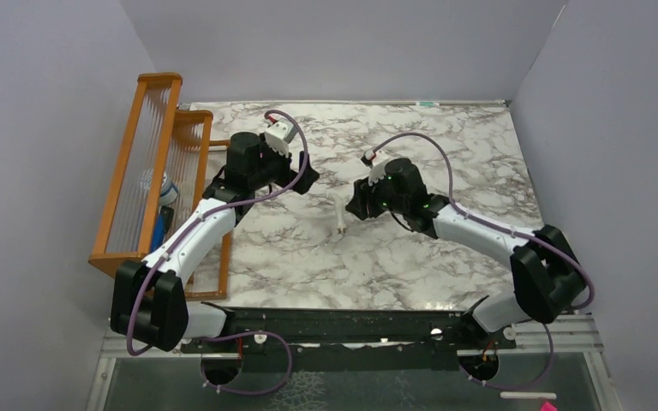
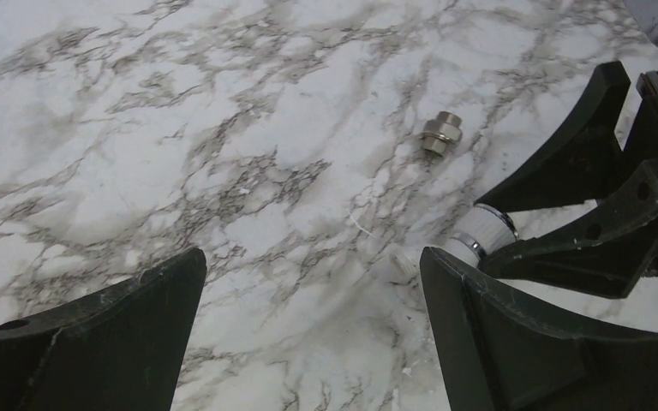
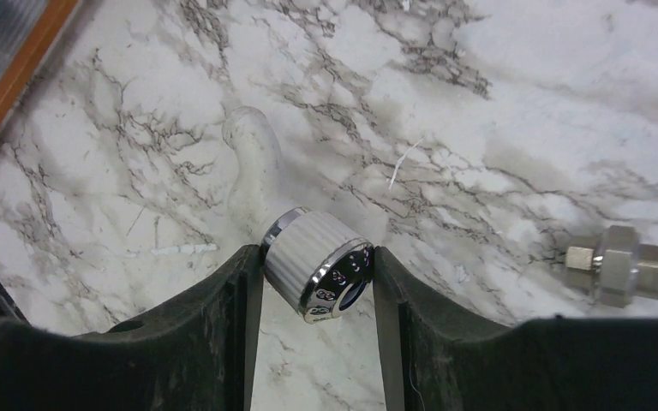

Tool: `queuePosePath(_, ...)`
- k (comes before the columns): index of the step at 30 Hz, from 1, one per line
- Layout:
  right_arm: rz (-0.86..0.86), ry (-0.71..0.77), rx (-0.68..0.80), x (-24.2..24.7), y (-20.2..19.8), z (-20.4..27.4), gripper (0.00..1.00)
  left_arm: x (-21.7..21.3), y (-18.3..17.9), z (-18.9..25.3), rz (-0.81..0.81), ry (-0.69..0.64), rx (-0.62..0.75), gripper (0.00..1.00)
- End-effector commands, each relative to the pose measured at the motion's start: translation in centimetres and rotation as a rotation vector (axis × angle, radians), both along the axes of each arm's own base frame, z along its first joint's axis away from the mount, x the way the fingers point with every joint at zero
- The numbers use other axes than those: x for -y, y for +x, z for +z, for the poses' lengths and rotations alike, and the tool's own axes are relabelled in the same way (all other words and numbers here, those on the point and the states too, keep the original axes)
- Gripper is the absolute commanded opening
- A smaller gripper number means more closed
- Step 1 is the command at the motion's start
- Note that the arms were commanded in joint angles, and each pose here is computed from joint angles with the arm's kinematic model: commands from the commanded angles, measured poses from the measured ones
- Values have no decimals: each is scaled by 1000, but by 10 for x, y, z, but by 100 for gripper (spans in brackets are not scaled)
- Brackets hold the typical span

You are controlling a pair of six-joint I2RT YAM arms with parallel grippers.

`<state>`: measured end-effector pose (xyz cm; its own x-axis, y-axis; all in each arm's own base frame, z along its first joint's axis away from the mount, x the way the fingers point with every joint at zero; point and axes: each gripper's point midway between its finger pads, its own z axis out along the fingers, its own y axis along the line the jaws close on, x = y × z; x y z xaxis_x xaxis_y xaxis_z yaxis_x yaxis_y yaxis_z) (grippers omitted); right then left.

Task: Install the water faucets

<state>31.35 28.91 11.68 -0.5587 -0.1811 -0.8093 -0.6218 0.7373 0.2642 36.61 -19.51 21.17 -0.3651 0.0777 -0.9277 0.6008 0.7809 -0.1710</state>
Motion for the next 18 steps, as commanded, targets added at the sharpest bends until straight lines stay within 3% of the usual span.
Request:
queuePosePath(1,106,-31,238,6,-1,50,20,38,-25,38,-279,-94,40,99)
queuePosePath(8,343,-16,391,7,-41,115,24,70,-71,75,-635,-232,18,99)
queuePosePath(13,392,-18,458,13,-53,148,25,77,-86,84,-723,-234,-8,99)
queuePosePath(18,404,-37,485,15,-53,162,25,91,-109,77,-823,-208,-74,90)
